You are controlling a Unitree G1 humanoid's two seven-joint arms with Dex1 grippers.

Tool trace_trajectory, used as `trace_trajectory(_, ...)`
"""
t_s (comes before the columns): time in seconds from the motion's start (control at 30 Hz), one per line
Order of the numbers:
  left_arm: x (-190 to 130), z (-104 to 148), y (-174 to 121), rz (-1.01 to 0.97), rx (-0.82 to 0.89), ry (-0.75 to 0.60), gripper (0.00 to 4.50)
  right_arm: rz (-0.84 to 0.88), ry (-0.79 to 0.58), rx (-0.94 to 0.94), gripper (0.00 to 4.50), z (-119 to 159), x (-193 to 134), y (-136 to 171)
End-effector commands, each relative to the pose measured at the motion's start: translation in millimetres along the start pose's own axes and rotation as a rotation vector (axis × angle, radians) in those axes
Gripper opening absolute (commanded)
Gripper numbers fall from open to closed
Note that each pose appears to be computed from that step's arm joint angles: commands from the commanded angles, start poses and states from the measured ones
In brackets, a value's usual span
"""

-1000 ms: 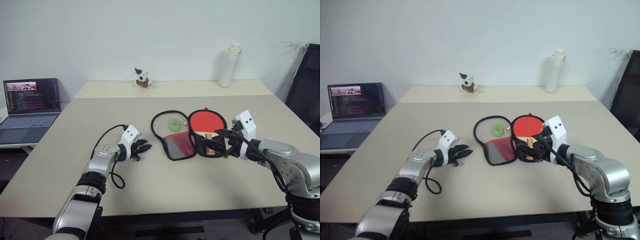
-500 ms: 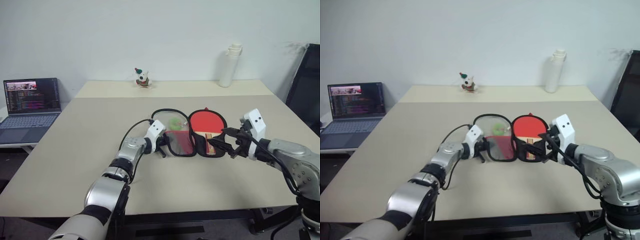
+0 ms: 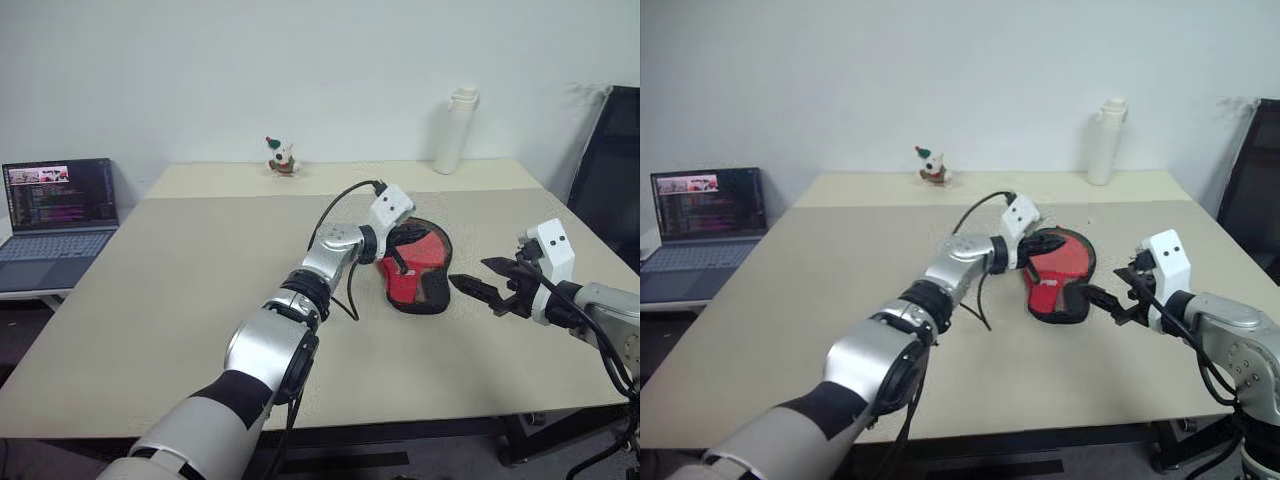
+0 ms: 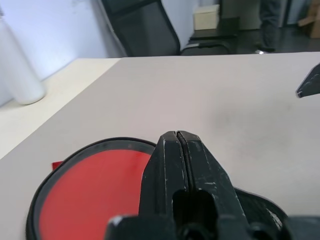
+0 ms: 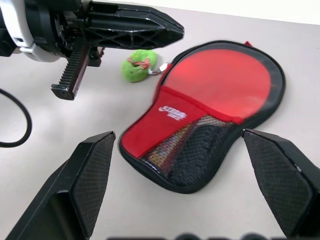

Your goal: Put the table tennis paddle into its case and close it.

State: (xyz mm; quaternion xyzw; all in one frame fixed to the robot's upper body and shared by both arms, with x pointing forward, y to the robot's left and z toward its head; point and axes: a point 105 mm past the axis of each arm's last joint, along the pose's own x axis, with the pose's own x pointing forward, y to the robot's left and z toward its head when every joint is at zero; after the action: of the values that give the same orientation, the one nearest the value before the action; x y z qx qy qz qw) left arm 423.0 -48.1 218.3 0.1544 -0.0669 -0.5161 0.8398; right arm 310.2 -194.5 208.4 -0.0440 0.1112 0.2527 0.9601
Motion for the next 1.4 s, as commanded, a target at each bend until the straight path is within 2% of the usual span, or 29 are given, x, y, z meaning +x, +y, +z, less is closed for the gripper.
trace_trajectory(0.03, -15, 9, 14, 0.015, 0.030, -0.057, 0.02, -0.059, -0.024, -0.021, 4.48, 7, 4, -14)
trace_trajectory(0.3, -86, -21, 36, -0.016, -0.014, -0.090, 0.01, -0.110, -0.002, 0.040, 4.49, 2, 48, -51)
trace_trajectory(0.4, -117, -23, 46, 0.033, -0.026, -0.101, 0.01, -0.107, 0.021, 0.066, 4.49, -4, 72, -56)
trace_trajectory(0.5, -132, -21, 45, 0.065, -0.032, -0.097, 0.01, -0.088, 0.028, 0.093, 4.49, -9, 85, -55)
trace_trajectory(0.63, -159, -22, 40, 0.113, -0.023, -0.063, 0.01, -0.116, 0.108, 0.126, 4.49, -39, 102, -65)
trace_trajectory(0.93, -174, -18, 22, 0.120, -0.045, -0.045, 0.01, -0.136, 0.177, 0.129, 4.49, -61, 109, -77)
trace_trajectory(1.3, -172, -17, 16, 0.123, -0.057, -0.039, 0.01, -0.057, 0.243, 0.211, 4.49, -77, 131, -57)
trace_trajectory(1.4, -174, -18, 16, 0.126, -0.055, -0.032, 0.00, -0.046, 0.265, 0.219, 3.50, -82, 137, -51)
